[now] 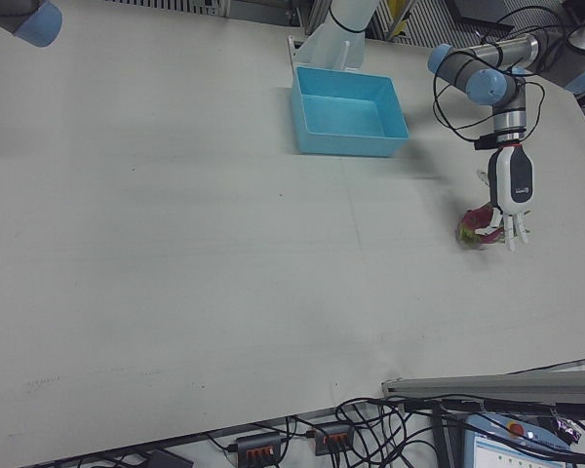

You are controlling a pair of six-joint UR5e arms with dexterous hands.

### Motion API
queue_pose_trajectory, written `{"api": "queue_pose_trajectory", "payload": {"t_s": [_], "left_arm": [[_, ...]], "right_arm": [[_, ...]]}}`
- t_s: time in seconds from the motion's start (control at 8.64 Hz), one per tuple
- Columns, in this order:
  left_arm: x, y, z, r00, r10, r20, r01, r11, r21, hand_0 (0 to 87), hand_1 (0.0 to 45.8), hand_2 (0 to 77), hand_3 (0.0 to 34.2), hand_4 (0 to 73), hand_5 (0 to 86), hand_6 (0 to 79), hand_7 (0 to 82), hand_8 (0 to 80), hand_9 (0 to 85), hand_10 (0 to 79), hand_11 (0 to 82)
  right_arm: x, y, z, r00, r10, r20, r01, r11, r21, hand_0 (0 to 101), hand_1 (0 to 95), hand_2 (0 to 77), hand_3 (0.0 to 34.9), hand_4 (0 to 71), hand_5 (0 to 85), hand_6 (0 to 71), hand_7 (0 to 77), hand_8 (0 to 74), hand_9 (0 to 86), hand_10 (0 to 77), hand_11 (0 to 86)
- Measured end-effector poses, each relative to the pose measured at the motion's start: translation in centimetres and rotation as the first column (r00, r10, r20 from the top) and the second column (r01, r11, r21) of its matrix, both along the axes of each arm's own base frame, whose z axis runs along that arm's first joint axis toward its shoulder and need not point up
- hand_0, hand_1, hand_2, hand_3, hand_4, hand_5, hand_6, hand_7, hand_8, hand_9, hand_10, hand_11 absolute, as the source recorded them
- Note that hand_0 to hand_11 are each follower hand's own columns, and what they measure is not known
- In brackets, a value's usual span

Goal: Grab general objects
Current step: 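Lower the left hand over the dragon fruit and close its fingers around it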

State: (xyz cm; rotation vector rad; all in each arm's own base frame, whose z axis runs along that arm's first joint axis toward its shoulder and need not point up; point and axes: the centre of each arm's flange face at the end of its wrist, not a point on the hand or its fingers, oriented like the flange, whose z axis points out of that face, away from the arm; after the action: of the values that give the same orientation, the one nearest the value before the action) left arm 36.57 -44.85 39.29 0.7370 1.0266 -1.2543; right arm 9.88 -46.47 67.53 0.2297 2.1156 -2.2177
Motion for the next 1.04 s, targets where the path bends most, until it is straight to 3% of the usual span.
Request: {"api": "queue_pose_trajectory", "payload": {"t_s": [1.04], "left_arm": [[1.7, -2.2, 4.0, 1.0, -0.017, 0.011, 0.017, 1.0, -0.006, 80.1, 0.0, 0.5, 30.0, 0.0, 44.7, 0.5, 2.2, 4.4, 0.5, 37.1, 0.0]], "right_arm": [[0.0, 0.0, 0.0, 1.0, 0.0, 0.0, 0.0, 1.0, 0.0, 0, 94.9, 77.4, 0.0, 0.0, 0.0, 0.0, 0.0, 0.0, 0.5, 0.0, 0.0]]}}
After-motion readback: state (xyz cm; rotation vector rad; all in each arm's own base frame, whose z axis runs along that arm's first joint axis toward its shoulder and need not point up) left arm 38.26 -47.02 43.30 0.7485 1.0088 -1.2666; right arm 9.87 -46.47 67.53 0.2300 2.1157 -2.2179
